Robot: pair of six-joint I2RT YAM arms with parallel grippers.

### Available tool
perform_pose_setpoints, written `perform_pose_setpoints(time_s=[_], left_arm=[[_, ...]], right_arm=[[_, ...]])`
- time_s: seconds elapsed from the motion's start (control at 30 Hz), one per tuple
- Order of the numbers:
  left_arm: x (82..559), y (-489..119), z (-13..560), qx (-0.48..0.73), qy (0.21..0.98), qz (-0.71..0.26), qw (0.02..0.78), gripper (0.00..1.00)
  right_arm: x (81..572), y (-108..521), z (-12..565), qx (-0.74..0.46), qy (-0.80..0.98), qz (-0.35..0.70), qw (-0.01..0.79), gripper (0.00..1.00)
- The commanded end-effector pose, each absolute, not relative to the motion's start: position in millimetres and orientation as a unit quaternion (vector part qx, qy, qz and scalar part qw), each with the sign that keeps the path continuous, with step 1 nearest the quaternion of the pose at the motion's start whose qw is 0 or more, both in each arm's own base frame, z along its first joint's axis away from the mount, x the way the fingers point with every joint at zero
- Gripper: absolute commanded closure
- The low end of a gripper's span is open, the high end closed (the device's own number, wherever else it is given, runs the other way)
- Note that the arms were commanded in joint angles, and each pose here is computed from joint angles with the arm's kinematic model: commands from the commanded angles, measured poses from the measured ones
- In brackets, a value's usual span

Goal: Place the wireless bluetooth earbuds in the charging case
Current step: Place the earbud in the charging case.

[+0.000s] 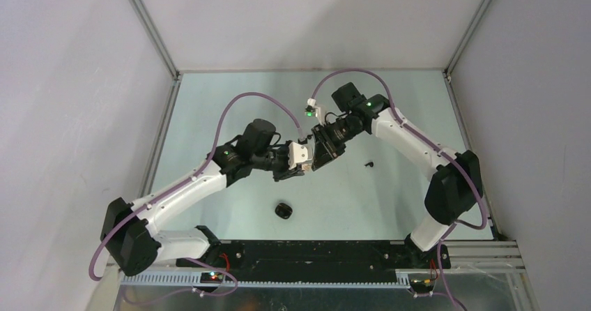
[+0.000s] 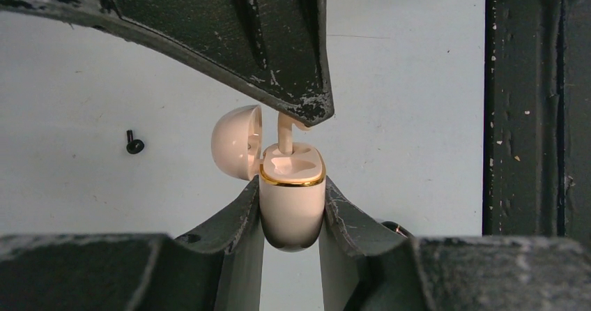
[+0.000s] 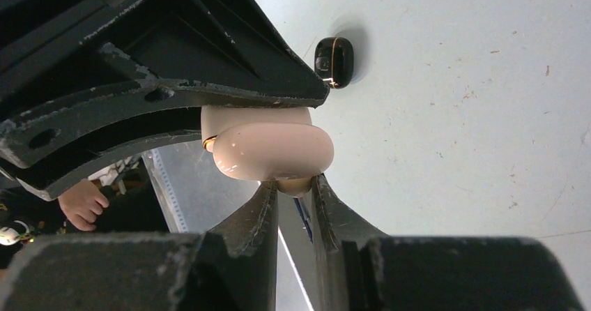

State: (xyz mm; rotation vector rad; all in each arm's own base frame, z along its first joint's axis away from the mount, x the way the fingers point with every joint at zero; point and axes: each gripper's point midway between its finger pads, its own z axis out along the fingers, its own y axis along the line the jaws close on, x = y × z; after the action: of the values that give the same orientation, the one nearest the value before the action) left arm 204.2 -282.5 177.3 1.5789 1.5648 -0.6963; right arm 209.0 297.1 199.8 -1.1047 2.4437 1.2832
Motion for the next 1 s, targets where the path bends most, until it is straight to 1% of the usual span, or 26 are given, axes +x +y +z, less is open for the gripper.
perform_pose_setpoints(time_s=[0.0,0.47,0.7,0.87,0.97], left_arm=[[206,-298,198,0.628,0.585,-0.286,0.426,1.00],[196,-298,199,0.635,0.573,-0.301,0.422,1.00],[191,-298,201,0.639,0.567,-0.310,0.417,1.00],[191,-298,203,0.639,0.566,-0.309,0.420,1.00],[191,-297,202,0.639,0.566,-0.308,0.420,1.00]], right_arm=[[223,311,225,-0.367,0.795,0.470,0.110,0.88],[217,318,231,-0.379,0.782,0.484,0.106,0.82],[215,319,233,-0.387,0.777,0.485,0.106,0.71],[211,319,236,-0.392,0.772,0.488,0.107,0.61],[210,318,239,-0.396,0.769,0.490,0.110,0.58]])
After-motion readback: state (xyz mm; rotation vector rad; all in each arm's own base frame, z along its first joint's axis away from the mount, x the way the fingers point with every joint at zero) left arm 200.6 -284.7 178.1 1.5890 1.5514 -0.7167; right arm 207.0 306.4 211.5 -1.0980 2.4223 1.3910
